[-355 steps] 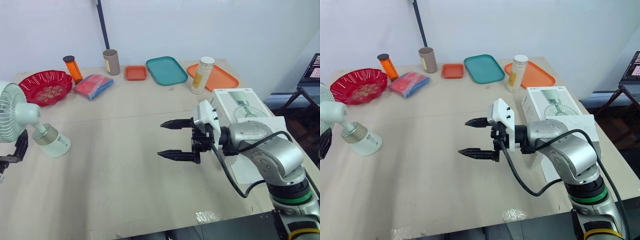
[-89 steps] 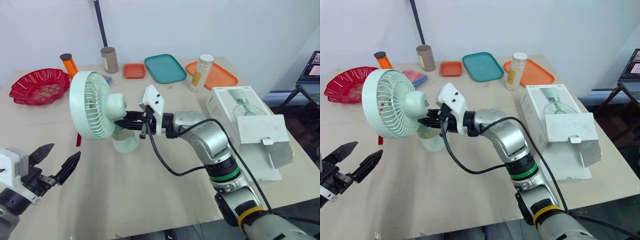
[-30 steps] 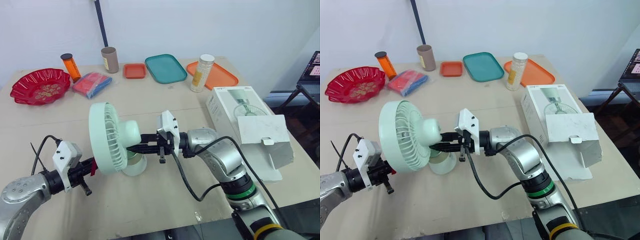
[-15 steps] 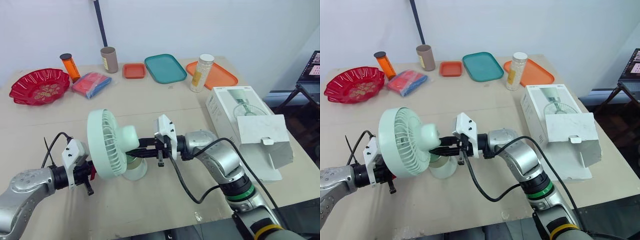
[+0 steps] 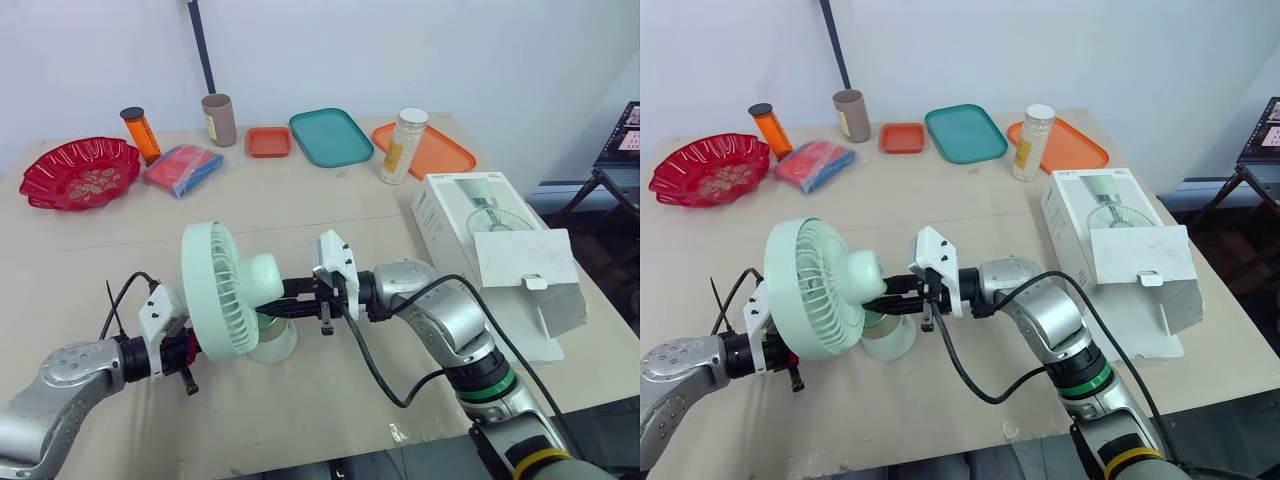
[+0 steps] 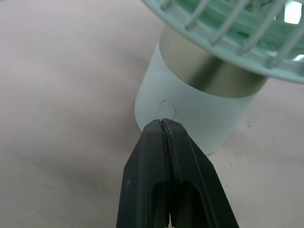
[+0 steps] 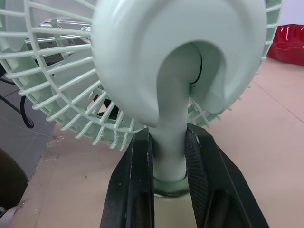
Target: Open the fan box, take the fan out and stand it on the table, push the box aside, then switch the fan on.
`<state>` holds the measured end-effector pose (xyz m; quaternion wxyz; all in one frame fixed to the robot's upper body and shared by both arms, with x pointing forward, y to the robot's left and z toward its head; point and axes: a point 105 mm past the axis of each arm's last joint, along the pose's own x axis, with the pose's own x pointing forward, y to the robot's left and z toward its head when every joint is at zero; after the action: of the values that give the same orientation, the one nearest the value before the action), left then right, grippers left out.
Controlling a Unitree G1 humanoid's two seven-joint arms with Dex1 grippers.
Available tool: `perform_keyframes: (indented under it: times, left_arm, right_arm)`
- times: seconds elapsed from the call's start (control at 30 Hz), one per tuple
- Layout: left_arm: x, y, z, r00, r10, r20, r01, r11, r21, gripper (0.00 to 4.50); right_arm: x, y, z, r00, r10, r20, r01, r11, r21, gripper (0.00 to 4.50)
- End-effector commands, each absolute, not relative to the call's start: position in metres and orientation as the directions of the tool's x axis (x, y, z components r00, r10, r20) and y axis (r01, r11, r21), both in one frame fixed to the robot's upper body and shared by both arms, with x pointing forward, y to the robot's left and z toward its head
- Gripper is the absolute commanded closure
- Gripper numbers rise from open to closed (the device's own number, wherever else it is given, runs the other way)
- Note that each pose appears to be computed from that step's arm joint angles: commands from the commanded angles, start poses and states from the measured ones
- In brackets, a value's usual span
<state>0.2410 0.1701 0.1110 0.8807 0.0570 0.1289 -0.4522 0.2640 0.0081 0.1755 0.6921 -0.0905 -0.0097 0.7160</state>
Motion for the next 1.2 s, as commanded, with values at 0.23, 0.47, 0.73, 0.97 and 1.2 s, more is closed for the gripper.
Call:
perform_keyframes:
  times: [0.23, 0.47, 0.73, 0.97, 1.2]
  left_arm:
    - [0.245, 0.162, 0.115, 0.558, -0.789, -0.256, 0.818, 0.575, 0.013, 4.42]
    - [0.245, 0.158, 0.111, 0.556, -0.791, -0.254, 0.819, 0.574, 0.005, 4.42]
    - [0.243, 0.156, 0.111, 0.555, -0.792, -0.253, 0.819, 0.574, -0.001, 4.42]
    - [0.239, 0.159, 0.109, 0.564, -0.785, -0.256, 0.810, 0.587, -0.015, 4.42]
    - [0.241, 0.154, 0.111, 0.566, -0.790, -0.236, 0.810, 0.586, -0.022, 4.42]
  right_arm:
    - [0.252, 0.010, 0.197, -0.067, 0.996, -0.062, -0.979, -0.077, -0.188, 4.16]
    - [0.251, 0.009, 0.198, -0.063, 0.996, -0.063, -0.980, -0.074, -0.183, 4.16]
    - [0.252, 0.008, 0.197, -0.053, 0.996, -0.070, -0.981, -0.065, -0.185, 4.16]
    - [0.253, 0.008, 0.196, -0.048, 0.996, -0.070, -0.981, -0.061, -0.185, 4.16]
    - [0.253, 0.009, 0.194, -0.050, 0.996, -0.077, -0.980, -0.064, -0.189, 4.16]
